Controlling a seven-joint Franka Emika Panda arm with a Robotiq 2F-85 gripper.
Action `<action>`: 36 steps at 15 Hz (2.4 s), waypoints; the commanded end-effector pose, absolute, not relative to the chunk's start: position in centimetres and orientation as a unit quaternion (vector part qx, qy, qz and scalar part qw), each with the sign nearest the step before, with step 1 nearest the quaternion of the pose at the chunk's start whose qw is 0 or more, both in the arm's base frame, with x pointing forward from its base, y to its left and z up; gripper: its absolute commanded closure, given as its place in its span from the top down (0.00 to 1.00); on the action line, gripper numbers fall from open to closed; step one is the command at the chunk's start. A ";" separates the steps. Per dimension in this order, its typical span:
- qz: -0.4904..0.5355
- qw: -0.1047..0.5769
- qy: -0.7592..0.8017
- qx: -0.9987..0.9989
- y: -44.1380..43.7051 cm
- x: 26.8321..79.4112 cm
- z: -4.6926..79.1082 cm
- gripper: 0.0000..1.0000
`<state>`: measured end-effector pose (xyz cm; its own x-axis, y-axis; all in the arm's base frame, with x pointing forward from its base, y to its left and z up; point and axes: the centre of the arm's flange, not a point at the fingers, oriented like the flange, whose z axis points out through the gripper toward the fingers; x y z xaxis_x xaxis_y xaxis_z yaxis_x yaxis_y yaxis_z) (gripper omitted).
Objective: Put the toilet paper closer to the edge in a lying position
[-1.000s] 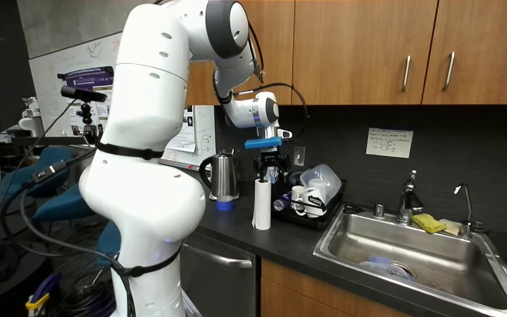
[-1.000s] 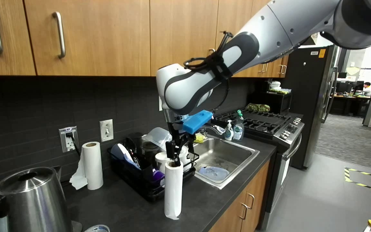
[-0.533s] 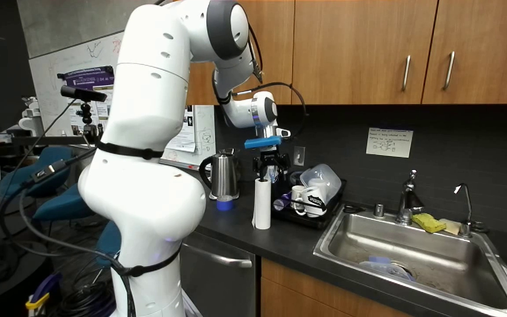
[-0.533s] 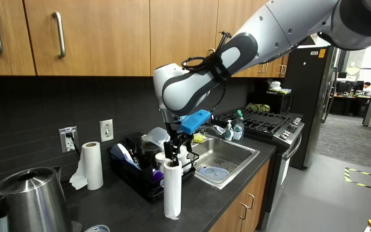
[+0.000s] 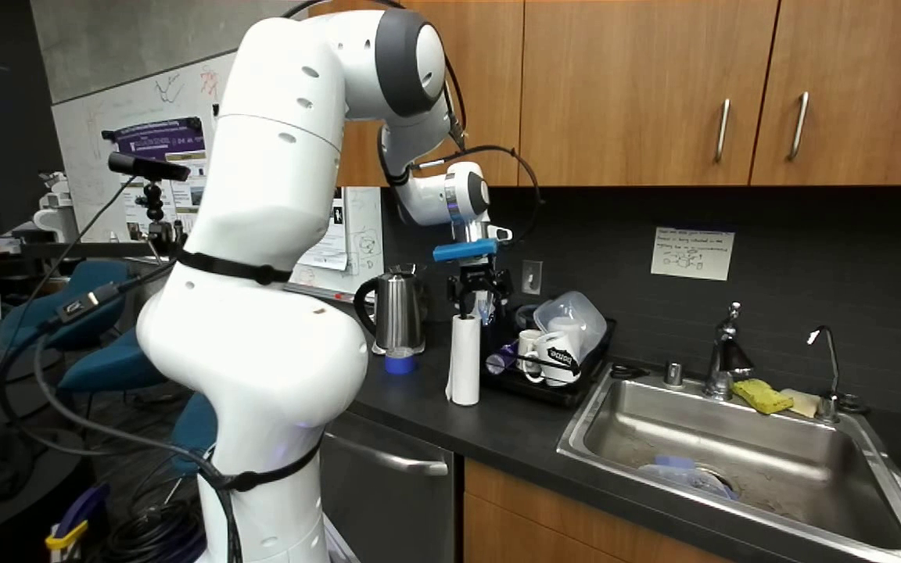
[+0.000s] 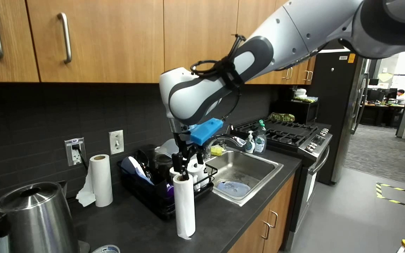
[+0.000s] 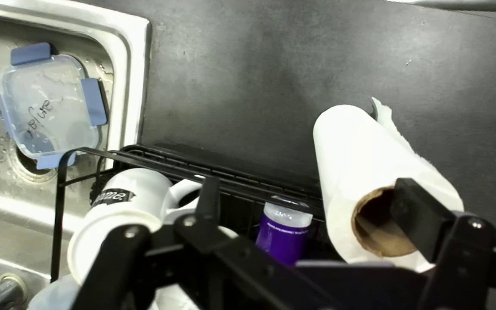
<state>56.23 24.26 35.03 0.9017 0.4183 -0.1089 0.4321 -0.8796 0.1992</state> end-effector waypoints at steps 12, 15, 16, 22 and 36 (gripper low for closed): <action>-0.039 0.124 0.209 0.969 23.7 56.4 35.3 1.00; -0.039 0.125 0.215 0.968 23.6 56.2 35.7 1.00; -0.039 0.126 0.215 0.968 23.6 56.1 35.8 1.00; -0.042 0.114 0.214 0.969 23.9 56.4 35.0 1.00; -0.043 0.115 0.222 0.967 25.4 58.0 32.0 1.00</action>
<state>56.99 24.50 32.76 0.9001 0.4128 -0.1391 0.4335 -0.8805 0.1917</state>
